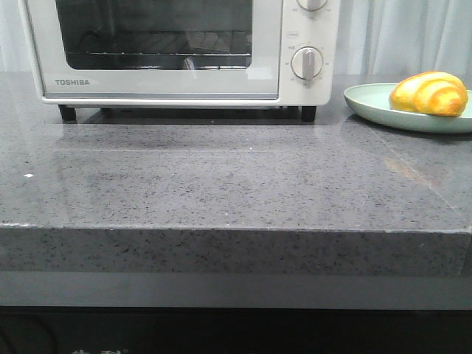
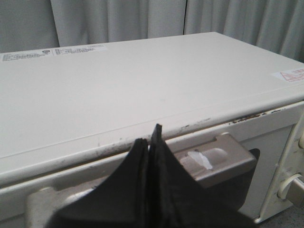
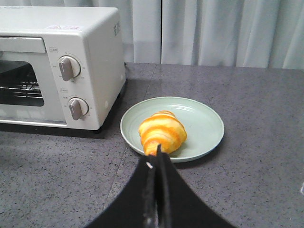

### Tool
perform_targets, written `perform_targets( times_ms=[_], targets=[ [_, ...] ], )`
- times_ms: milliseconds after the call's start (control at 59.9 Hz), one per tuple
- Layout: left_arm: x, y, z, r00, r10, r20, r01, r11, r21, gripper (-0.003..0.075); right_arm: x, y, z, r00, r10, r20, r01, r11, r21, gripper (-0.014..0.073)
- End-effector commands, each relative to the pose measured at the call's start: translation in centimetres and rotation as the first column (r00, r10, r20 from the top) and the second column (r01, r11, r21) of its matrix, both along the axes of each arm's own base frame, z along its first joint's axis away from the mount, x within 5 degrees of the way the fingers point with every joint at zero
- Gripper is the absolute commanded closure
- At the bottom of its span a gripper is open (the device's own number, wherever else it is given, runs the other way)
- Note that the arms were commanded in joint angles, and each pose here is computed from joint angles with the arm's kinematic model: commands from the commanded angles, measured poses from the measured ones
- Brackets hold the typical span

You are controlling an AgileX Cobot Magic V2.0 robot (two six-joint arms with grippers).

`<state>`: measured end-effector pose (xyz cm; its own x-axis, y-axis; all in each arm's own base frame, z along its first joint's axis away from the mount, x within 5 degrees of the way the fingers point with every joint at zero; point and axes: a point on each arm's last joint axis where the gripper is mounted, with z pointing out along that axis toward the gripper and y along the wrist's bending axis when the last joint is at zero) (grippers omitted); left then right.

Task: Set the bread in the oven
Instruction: 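Hook the left gripper on the oven door handle and pull it down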

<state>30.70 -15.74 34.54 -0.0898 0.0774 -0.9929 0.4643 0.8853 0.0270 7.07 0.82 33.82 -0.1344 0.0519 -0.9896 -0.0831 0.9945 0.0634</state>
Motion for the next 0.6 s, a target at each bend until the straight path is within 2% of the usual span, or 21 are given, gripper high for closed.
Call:
perform_targets(
  times_ms=[0, 367, 584],
  targets=[
    [-0.2, -0.2, 2.8, 0.992, -0.006, 0.123, 0.015, 0.998, -0.067, 0.0741, 0.1, -0.2, 1.8, 0.995, -0.018, 0.097, 0.018, 1.000, 0.001, 0.0662],
    [-1.0, 0.2, 1.1, 0.994, 0.002, -0.107, 0.004, 0.999, 0.054, 0.0741, 0.1, -0.2, 1.8, 0.995, -0.018, 0.097, 0.018, 1.000, 0.001, 0.0662],
    [-4.1, -0.4, 0.1, 0.976, -0.046, -0.212, 0.070, 0.992, 0.108, 0.0741, 0.1, -0.2, 1.8, 0.995, -0.018, 0.097, 0.018, 1.000, 0.001, 0.0662]
  ],
)
